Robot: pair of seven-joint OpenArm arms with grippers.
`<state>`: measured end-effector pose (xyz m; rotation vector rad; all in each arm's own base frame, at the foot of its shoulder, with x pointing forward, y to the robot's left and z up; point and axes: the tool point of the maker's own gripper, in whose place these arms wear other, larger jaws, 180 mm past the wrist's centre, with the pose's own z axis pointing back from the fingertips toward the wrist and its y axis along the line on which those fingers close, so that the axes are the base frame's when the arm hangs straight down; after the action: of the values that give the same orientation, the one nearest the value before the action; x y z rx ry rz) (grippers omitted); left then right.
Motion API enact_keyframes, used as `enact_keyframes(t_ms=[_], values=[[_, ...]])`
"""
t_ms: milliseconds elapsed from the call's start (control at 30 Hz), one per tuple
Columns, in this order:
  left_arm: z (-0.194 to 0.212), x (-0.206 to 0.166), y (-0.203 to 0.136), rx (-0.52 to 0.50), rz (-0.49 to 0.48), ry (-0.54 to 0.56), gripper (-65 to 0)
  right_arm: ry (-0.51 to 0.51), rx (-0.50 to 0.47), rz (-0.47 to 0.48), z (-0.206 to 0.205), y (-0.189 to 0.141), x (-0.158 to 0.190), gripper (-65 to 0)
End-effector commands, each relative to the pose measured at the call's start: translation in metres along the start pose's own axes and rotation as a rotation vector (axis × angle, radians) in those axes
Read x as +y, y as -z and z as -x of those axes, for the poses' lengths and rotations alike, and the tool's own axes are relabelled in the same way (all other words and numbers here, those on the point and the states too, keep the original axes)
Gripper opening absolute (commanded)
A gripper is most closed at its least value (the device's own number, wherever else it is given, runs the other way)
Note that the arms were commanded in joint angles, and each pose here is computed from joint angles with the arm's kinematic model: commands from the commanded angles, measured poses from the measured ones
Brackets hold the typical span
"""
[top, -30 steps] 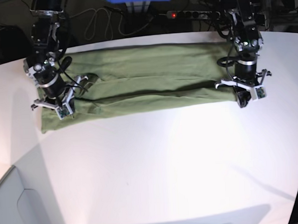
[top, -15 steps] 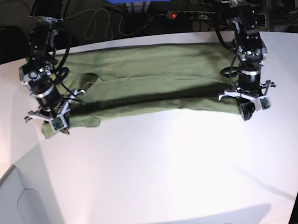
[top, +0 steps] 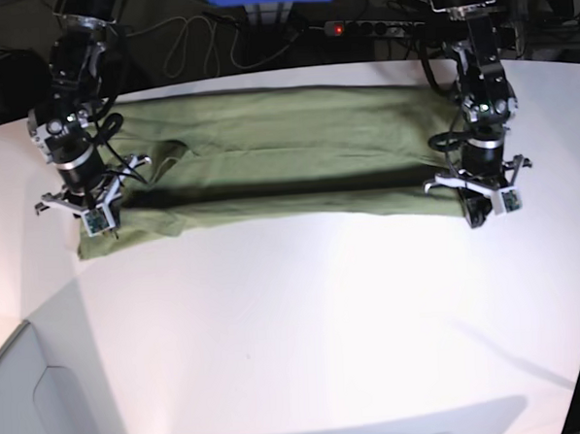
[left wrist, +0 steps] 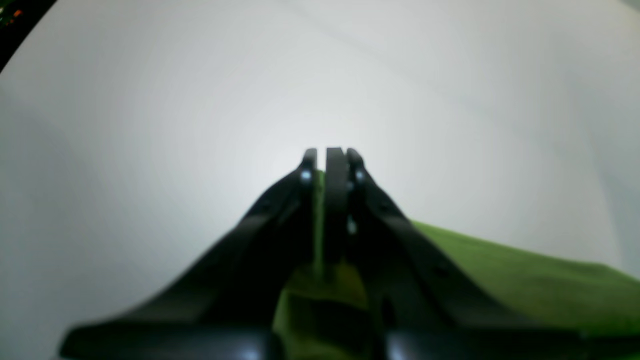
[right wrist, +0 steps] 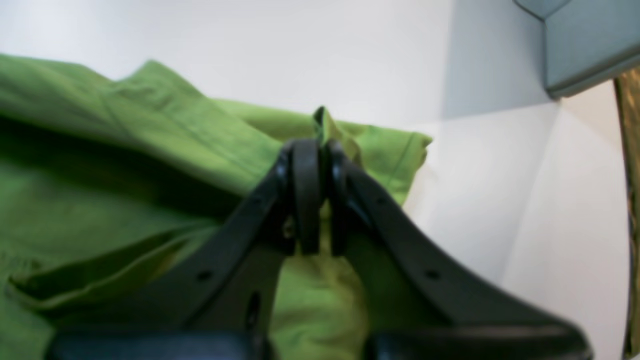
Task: Fold the T-shirt properly
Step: 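Pull the folded shirt edge toward the robot with both grippers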
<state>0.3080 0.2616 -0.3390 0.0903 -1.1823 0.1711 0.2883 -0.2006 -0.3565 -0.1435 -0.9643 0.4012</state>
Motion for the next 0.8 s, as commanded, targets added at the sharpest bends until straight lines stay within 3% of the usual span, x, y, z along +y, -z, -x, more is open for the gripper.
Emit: enact_keyframes(t_ms=[0, 767], values=[[-0.009, 0.003, -0.003, -0.035, -0.004, 0.005, -65.0, -0.007, -0.037, -0.001, -0.009, -0.004, -0.002, -64.7], [0.034, 0.002, -0.056, 0.071, 0.002, 0.036, -65.0, -0.008, 0.033, -0.026, 0.021, -0.014, 0.009, -64.7]])
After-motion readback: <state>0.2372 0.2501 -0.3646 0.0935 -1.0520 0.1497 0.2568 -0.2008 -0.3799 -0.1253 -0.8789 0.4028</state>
